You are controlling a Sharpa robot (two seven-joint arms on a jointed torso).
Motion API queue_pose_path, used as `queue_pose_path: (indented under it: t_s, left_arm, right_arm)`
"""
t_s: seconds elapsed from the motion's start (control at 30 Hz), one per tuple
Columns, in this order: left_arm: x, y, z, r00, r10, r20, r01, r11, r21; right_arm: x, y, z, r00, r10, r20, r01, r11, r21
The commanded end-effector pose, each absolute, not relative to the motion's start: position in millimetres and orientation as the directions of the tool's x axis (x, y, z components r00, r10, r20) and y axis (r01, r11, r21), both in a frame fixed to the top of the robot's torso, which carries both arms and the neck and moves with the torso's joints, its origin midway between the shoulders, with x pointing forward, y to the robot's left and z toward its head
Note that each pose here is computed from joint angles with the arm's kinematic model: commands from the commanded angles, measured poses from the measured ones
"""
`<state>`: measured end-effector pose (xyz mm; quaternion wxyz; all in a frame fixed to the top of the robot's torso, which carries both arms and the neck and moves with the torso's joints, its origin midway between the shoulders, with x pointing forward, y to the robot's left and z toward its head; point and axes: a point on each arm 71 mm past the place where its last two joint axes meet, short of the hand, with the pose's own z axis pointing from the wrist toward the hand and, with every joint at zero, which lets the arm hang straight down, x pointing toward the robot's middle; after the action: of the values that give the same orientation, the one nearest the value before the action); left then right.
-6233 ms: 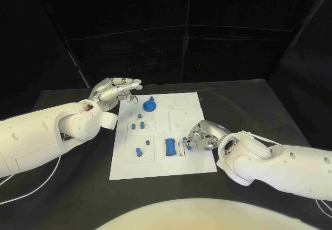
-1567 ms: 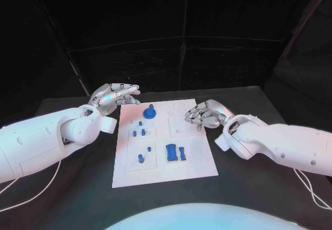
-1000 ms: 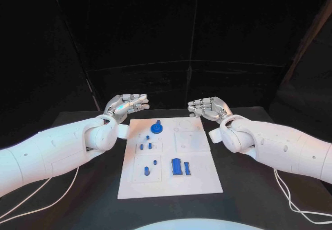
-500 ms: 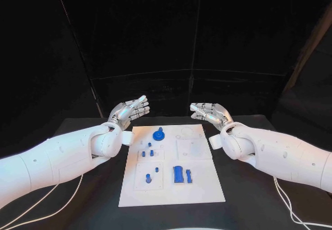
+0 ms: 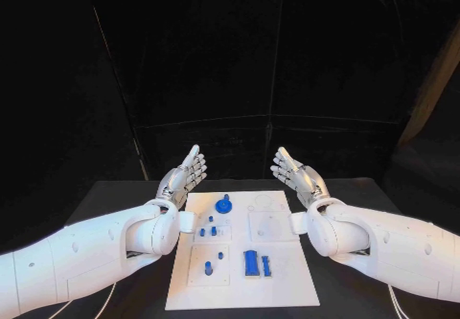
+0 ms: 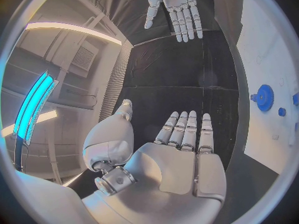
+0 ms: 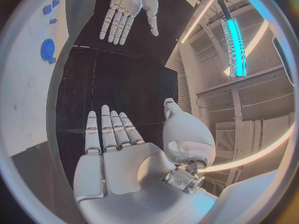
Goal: Assemble the parts on the task board
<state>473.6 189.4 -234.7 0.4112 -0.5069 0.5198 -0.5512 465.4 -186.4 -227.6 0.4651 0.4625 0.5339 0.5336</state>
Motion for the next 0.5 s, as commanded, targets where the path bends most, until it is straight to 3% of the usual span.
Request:
queue_pose_path:
  t_s: [0.03, 0.5]
  left_arm:
    - [468.1, 193.9, -227.8, -0.038, -0.999, 0.023, -0.009, -0.022, -1.0]
    - [461.8, 192.4, -224.2, -0.017, -1.0, 0.01, -0.001, -0.01, -1.0]
  right_arm:
    - [462.4, -192.6, -224.5, -0.019, 1.0, 0.009, 0.0, -0.009, 1.0]
    - [461.8, -192.4, -224.2, -0.017, 1.0, 0.01, 0.001, -0.01, 1.0]
